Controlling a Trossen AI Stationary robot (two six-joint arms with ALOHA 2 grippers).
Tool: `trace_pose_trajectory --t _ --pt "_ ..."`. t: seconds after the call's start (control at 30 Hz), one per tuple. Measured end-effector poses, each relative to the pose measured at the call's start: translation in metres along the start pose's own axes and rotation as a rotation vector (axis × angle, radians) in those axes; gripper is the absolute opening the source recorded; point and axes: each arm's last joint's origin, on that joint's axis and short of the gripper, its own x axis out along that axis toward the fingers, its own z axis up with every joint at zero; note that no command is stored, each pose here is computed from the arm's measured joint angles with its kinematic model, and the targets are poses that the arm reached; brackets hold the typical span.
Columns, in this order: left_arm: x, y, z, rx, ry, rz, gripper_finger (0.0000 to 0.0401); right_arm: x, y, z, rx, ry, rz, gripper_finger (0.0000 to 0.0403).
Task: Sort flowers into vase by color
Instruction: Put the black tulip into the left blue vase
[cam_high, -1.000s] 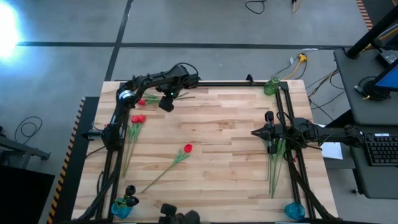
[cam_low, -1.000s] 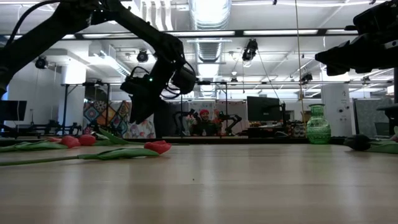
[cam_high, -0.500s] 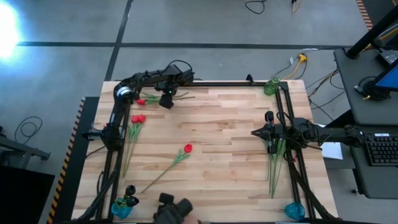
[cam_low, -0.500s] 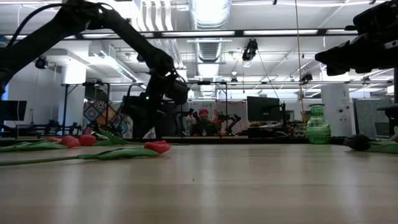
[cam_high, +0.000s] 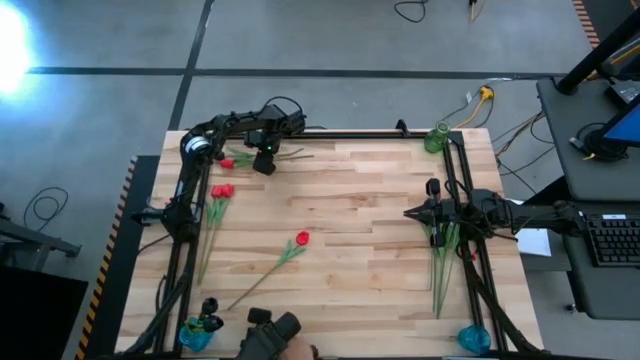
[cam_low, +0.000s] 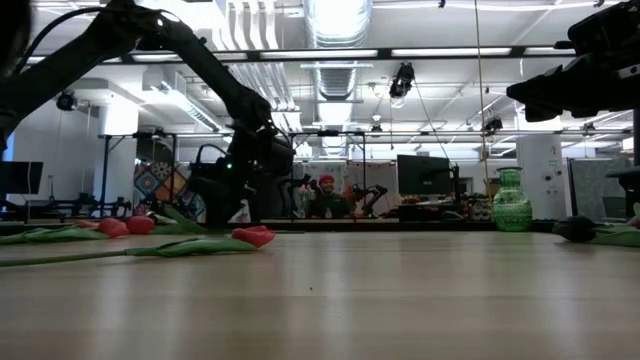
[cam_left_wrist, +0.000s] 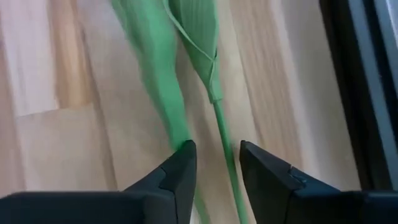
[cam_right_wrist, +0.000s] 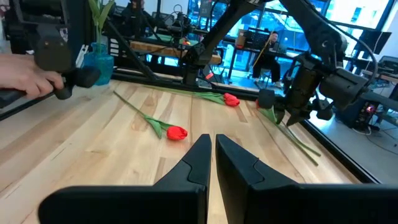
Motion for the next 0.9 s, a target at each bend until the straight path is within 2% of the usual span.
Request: trace_pose_trajectory --t 0.23,0.4,0.6,0.73,0.9 --pt "0.008 0.000 0.001 -0.012 -0.003 -0.036 0.0064 0.000 0.000 0.000 -0.002 0.000 0.000 0.0018" --pt "0.003 -0.006 0.000 0.048 -0.002 -0.069 0.0013 0.000 0.000 0.000 -0.002 0.000 0.000 0.0018" --pt "-0.001 -0.010 -0.001 0.094 -0.021 -0.105 0.0001 0.000 0.000 0.000 -0.001 0.000 0.000 0.0018" --pt "-0.028 -0.010 -0.002 0.144 -0.099 -0.171 0.0000 0.000 0.000 0.000 -0.001 0.000 0.000 0.0018" --pt "-0.091 0.001 -0.005 0.216 -0.243 -0.267 0.0000 0.000 0.000 0.000 -0.002 0.000 0.000 0.0018"
